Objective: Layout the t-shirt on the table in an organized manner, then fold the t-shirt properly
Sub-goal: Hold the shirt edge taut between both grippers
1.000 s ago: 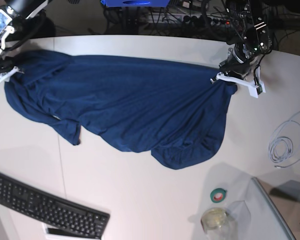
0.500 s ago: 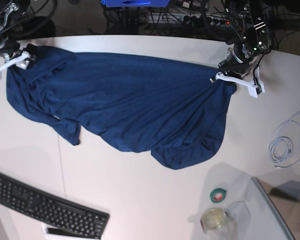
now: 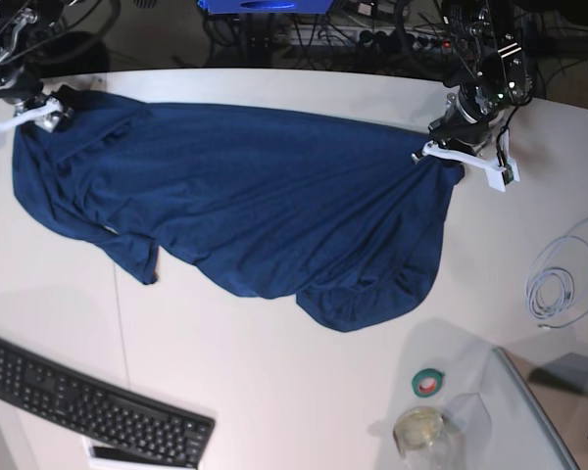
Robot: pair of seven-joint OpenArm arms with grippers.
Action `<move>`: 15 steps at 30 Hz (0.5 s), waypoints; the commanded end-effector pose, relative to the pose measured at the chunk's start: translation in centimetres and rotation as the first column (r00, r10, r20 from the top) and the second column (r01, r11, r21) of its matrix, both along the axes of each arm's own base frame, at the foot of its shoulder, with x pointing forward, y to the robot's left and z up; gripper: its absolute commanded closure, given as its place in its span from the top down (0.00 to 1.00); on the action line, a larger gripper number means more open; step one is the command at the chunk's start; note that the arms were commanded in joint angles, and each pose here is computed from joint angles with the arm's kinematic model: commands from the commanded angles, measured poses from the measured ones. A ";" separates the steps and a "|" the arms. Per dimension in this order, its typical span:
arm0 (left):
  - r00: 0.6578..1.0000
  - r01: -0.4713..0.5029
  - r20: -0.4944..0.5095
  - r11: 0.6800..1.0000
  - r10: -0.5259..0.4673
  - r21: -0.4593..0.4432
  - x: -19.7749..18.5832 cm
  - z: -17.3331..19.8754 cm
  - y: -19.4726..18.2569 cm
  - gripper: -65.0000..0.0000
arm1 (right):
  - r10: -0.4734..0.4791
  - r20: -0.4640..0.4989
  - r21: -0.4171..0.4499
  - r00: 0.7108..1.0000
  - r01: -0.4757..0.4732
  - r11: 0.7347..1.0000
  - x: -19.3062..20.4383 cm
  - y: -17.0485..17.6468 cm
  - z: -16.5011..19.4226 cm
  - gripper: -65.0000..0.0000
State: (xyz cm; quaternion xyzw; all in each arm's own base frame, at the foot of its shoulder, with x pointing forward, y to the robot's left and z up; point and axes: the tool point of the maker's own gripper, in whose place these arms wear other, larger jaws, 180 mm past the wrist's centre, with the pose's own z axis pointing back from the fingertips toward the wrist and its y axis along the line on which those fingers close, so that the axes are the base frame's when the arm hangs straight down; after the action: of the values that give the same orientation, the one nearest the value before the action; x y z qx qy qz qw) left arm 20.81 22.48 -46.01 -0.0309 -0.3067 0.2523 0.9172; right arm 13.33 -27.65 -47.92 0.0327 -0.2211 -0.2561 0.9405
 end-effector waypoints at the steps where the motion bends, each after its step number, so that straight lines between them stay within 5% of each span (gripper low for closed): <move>1: 0.999 0.000 0.032 1.000 -0.001 0.024 0.6 0.9 0.6 0.00 | -0.008 0.041 -0.036 0.999 0.009 0.999 0.7 -1.2 1.1 0.76; 11: 1.000 0.000 0.029 1.000 -0.001 0.023 0.6 0.8 0.6 0.00 | -0.047 0.002 0.042 0.999 0.047 0.998 0.4 -1.6 -1.3 0.76; 15: 1.000 0.000 0.029 1.000 -0.001 0.024 0.6 0.8 0.6 0.00 | 0.030 0.012 0.076 0.999 -0.030 0.997 0.8 0.3 -1.5 0.76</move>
State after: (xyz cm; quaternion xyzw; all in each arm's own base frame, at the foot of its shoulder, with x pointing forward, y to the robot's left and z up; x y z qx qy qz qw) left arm 20.82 22.59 -45.99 -0.0295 -0.3070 0.2514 0.9175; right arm 14.22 -28.01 -49.34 0.0652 -0.2253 -0.2542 0.9383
